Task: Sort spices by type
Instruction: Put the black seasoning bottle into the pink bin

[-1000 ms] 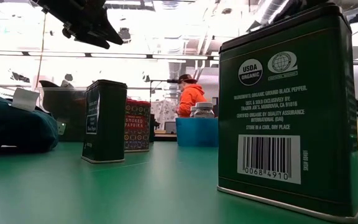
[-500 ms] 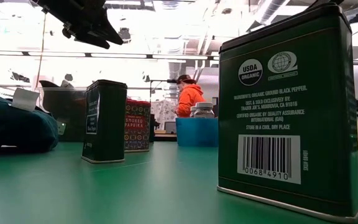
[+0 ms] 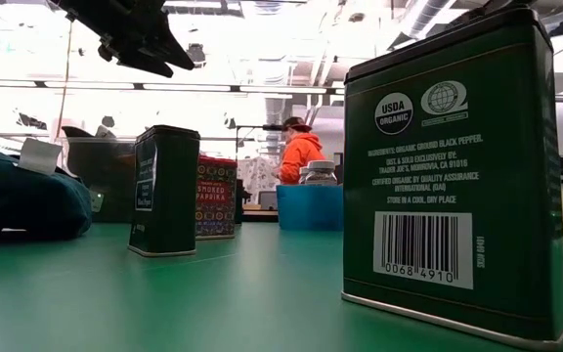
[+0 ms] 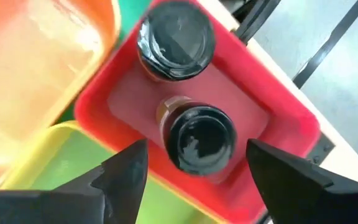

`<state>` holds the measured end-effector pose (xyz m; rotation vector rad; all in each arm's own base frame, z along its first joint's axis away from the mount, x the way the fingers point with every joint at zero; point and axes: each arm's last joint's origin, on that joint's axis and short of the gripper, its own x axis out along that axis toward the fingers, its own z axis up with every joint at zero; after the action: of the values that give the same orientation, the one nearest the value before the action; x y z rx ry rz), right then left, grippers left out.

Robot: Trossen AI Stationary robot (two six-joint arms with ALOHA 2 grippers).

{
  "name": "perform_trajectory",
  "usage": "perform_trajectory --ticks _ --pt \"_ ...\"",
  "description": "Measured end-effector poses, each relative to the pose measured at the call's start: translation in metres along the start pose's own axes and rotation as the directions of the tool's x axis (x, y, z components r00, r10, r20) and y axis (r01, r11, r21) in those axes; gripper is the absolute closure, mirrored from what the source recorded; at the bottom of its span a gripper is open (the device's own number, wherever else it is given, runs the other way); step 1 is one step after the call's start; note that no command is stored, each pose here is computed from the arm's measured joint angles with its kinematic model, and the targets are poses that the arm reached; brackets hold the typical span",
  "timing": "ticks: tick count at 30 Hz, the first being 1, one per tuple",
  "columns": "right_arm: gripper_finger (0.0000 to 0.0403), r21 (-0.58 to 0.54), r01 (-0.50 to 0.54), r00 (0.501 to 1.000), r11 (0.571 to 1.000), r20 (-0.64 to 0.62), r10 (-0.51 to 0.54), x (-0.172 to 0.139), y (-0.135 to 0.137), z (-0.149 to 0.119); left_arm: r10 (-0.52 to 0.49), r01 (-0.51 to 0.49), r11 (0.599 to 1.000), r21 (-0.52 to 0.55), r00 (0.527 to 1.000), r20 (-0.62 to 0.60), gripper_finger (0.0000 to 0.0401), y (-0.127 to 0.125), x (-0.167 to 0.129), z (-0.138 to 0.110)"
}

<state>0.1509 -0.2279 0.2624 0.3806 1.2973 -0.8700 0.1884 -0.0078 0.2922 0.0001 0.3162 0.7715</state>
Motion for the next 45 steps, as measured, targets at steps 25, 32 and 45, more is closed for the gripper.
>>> perform_trajectory --ticks 25,32,45 --pt "0.0096 -0.047 0.01 0.889 0.999 0.459 0.013 -0.131 0.016 -0.041 -0.001 0.001 1.0 -0.021 1.0 0.005 0.0053 0.0 0.0 0.001" --pt "0.0096 -0.05 0.011 0.894 0.999 0.447 0.012 -0.128 0.016 -0.039 -0.001 0.001 1.0 -0.022 1.0 0.004 0.0053 0.0 0.0 0.001" --pt "0.0096 -0.189 -0.11 0.879 0.976 0.441 0.184 -0.14 0.064 -0.049 -0.054 0.054 0.998 -0.042 0.999 -0.006 0.0053 -0.002 0.0 0.001"
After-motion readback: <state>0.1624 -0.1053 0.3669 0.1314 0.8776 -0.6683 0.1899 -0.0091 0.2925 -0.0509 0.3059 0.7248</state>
